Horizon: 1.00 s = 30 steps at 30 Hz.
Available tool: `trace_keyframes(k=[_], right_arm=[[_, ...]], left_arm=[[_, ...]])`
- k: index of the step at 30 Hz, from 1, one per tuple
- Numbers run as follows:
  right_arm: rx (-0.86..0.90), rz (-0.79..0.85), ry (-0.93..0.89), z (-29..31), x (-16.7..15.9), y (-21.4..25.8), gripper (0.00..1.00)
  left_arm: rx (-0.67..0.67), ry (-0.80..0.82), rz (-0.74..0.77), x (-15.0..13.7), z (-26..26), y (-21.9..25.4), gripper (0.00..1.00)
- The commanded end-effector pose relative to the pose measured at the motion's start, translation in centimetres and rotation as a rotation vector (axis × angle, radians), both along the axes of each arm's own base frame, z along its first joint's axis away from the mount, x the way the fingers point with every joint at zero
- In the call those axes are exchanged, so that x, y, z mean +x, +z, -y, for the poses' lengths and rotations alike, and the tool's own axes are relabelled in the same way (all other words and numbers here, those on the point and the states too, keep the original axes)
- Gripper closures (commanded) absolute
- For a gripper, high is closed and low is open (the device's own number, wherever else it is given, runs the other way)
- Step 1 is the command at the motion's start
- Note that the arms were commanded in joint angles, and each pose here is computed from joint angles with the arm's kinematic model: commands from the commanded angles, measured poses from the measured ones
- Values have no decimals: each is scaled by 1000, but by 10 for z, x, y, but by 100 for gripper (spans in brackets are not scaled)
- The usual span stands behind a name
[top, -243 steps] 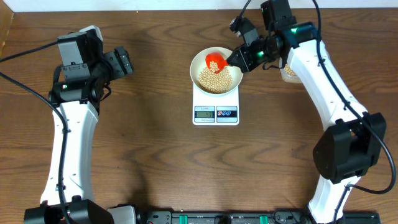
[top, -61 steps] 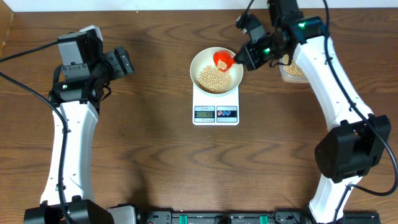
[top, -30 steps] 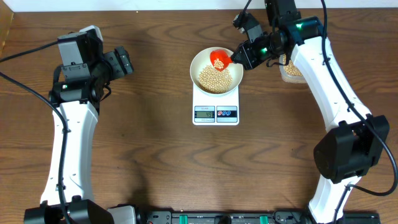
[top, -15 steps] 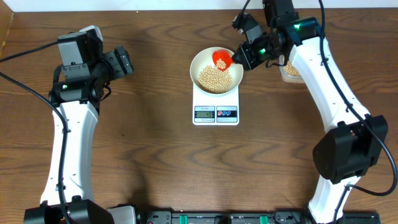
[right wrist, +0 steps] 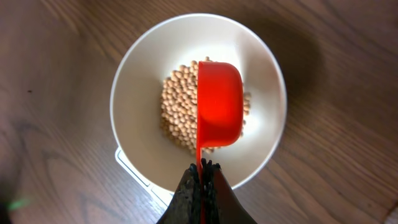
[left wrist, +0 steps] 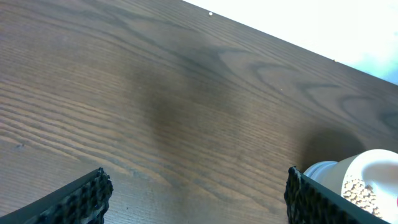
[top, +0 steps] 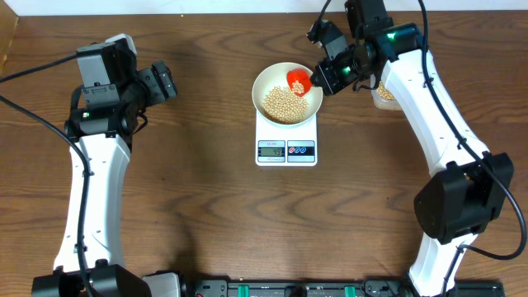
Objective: Scoop item into bowl and weigh 50g on scale
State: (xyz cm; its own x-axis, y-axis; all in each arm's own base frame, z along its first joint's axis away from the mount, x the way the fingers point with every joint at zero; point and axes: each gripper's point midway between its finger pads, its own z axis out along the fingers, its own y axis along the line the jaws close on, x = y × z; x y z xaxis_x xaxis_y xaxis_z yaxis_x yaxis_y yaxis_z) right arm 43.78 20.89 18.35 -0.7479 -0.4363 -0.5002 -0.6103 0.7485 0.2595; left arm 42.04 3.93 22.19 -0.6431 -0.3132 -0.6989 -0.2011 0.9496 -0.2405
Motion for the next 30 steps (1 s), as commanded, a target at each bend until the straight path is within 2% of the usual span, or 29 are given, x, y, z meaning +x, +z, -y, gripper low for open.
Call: trace_keyframes(k=[1, 30], right_arm=[[-20, 28, 6, -1, 2, 5, 99], [65, 6, 36, -8, -1, 12, 99]], left_arm=[[17, 0, 8, 1, -3, 4, 9], [17, 0, 7, 0, -3, 4, 9]])
